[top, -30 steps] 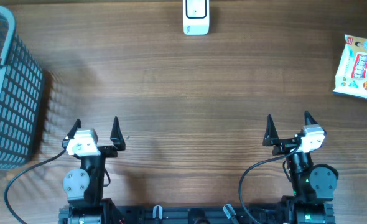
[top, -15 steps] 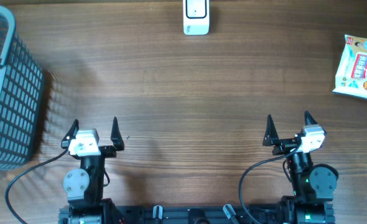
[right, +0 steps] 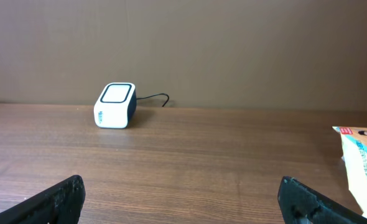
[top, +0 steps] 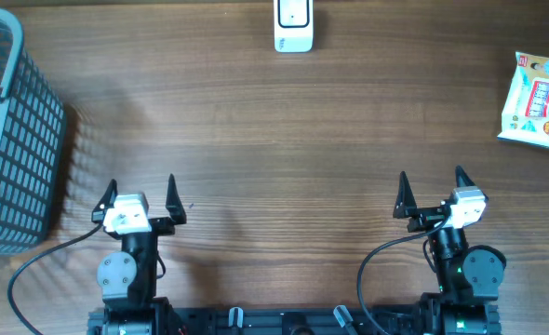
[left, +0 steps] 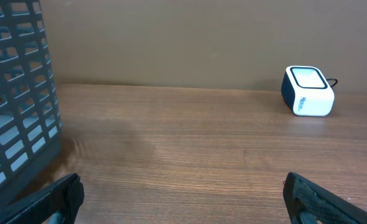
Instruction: Scan the item barcode
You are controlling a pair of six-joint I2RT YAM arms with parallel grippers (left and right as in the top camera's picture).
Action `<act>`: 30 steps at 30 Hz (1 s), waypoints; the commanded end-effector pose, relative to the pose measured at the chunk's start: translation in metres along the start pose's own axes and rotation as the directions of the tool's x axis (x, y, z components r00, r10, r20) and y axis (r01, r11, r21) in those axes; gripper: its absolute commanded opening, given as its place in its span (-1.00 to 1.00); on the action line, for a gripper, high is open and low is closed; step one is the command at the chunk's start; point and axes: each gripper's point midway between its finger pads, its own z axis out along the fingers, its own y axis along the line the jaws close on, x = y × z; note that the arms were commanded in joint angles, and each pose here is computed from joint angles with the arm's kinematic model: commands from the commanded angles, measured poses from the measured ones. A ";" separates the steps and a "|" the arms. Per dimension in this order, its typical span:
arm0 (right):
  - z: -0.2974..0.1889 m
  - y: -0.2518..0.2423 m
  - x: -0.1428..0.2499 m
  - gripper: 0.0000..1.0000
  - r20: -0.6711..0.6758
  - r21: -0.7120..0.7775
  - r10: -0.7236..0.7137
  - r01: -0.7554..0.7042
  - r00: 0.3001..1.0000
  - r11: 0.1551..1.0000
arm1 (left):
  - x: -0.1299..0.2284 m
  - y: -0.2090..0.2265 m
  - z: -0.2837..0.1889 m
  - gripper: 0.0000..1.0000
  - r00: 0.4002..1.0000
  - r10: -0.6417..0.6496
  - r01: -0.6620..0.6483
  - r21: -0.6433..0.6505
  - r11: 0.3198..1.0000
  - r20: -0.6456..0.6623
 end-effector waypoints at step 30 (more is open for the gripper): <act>-0.001 -0.003 -0.002 0.99 0.011 0.018 -0.012 0.012 1.000 1.000 | 0.002 -0.012 0.000 0.99 1.000 0.001 -0.001 0.048 0.999 0.001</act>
